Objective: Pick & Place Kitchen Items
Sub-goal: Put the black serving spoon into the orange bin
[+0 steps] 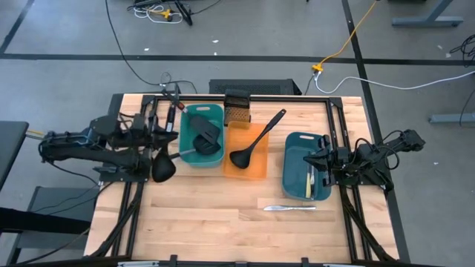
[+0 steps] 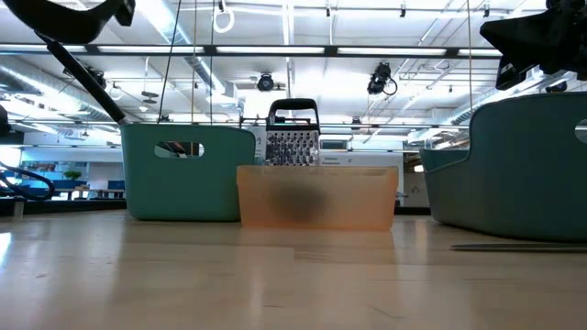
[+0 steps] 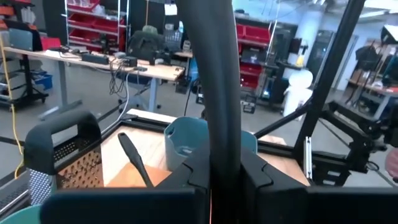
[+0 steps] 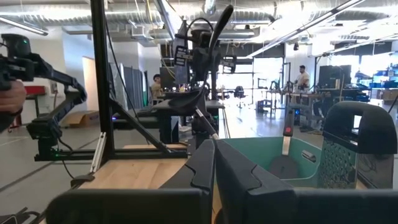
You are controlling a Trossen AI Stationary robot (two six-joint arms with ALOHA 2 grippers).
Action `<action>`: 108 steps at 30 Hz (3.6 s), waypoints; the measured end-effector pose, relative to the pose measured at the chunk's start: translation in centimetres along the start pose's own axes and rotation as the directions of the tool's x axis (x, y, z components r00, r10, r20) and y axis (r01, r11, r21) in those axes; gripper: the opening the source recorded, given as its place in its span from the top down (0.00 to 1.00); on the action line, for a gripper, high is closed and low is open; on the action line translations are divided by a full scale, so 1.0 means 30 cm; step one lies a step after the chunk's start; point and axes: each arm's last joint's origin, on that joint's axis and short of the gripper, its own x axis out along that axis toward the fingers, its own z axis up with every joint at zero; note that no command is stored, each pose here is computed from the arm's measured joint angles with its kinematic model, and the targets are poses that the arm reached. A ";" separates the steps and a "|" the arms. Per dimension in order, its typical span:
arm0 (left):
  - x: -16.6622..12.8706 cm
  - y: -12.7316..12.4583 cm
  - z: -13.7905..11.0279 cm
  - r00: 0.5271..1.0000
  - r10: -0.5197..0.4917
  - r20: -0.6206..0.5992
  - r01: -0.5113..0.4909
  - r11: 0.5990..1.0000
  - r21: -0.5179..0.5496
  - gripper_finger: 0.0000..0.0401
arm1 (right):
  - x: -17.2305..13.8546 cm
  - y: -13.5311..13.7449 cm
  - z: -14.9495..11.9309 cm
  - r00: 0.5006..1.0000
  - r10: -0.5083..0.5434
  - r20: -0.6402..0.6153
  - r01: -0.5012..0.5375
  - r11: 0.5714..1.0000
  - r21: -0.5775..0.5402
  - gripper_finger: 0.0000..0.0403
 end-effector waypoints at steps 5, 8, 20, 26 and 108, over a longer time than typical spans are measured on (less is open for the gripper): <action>-0.019 0.010 -0.039 1.000 -0.002 0.024 0.002 1.000 -0.006 0.92 | 0.000 0.000 0.000 1.000 -0.001 0.000 0.001 1.000 0.001 0.94; -0.024 0.012 -0.039 0.999 0.006 0.036 -0.006 1.000 -0.008 0.92 | 0.000 0.000 0.000 1.000 0.000 0.000 0.000 1.000 0.001 0.94; 0.007 -0.014 0.040 0.983 -0.085 0.164 0.093 0.995 -0.038 0.92 | 0.000 0.000 0.000 1.000 0.000 0.000 0.000 1.000 0.002 0.94; 0.145 -0.045 0.128 0.993 -0.027 0.118 0.032 0.999 -0.041 0.92 | 0.000 -0.001 0.000 1.000 -0.009 -0.001 0.009 1.000 0.002 0.94; 1.172 0.241 -0.473 0.777 0.267 -0.570 -0.289 0.956 0.054 0.92 | 0.000 -0.001 0.002 1.000 -0.008 0.006 0.008 1.000 0.000 0.94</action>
